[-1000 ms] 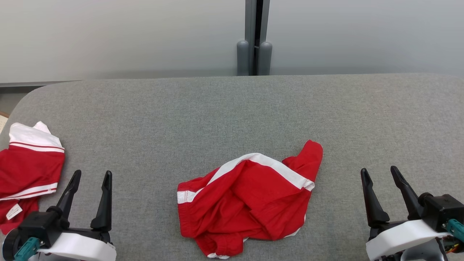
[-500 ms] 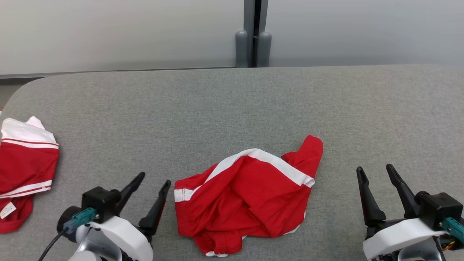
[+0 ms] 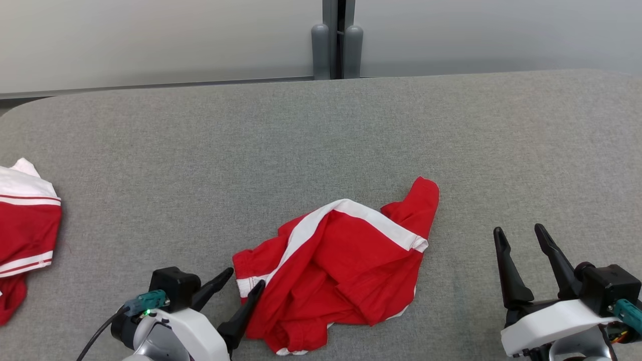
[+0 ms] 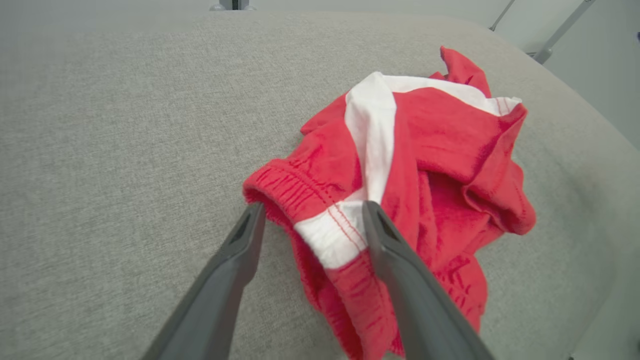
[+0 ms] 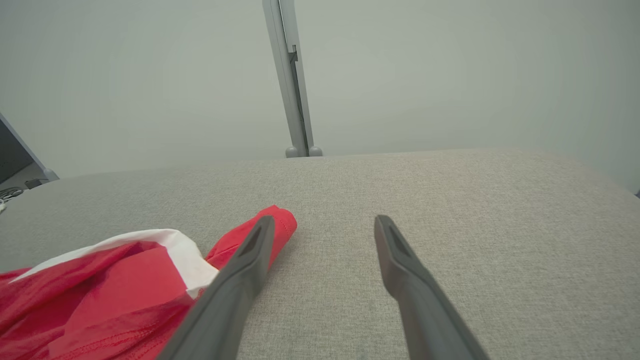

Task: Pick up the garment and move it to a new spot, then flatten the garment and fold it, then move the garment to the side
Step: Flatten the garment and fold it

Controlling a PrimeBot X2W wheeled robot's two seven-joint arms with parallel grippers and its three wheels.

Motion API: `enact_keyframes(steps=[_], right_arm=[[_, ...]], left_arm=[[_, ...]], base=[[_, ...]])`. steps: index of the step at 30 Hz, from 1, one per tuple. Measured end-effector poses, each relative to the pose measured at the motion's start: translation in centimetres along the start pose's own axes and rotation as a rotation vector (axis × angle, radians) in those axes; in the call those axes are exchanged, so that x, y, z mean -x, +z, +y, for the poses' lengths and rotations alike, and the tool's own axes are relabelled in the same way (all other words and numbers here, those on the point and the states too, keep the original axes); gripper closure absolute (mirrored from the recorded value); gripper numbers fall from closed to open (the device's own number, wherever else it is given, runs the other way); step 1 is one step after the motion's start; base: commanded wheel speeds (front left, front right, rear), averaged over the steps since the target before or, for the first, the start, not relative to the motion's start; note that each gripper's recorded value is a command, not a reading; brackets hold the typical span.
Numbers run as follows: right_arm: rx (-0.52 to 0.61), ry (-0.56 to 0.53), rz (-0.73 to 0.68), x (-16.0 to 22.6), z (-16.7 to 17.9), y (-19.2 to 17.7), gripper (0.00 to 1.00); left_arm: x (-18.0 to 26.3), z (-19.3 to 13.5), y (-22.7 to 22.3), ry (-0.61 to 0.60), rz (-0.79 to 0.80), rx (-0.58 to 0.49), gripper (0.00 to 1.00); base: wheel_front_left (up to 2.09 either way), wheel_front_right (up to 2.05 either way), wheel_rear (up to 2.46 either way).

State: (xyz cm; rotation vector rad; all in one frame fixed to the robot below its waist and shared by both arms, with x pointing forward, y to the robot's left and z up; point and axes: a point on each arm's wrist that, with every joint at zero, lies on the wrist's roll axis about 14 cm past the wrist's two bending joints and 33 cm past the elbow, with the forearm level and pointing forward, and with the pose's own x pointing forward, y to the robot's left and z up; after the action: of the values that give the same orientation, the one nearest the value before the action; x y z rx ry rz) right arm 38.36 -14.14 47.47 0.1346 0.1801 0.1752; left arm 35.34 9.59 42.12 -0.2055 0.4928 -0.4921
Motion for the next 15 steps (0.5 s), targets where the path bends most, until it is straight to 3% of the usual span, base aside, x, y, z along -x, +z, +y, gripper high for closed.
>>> enact_keyframes(steps=[2,4,5,6,15], right_arm=[[-0.002,-0.001,0.0,-0.1,-0.1,0.0,0.0],[-0.003,-0.002,-0.001,-0.1,-0.1,-0.1,0.0],[-0.003,-0.002,-0.001,-0.1,-0.1,-0.1,0.0],[-0.005,-0.002,0.004,-0.2,-0.1,-0.3,0.0],[0.005,0.052,0.038,-1.1,1.6,-1.2,0.0]], left_arm=[[-0.1,-0.2,-0.3,-0.01,0.012,0.002,0.22],[-0.1,-0.4,-0.6,-0.02,0.027,0.01,0.61],[-0.1,-0.4,-0.6,-0.02,0.027,0.01,0.88],[-0.1,-0.6,-0.9,-0.028,0.039,0.009,1.0],[0.1,-0.4,-1.0,-0.032,0.045,-0.002,1.0]], base=[[0.0,0.0,0.0],[0.0,0.0,0.0],[0.0,0.0,0.0],[0.0,0.0,0.0],[0.0,0.0,0.0]])
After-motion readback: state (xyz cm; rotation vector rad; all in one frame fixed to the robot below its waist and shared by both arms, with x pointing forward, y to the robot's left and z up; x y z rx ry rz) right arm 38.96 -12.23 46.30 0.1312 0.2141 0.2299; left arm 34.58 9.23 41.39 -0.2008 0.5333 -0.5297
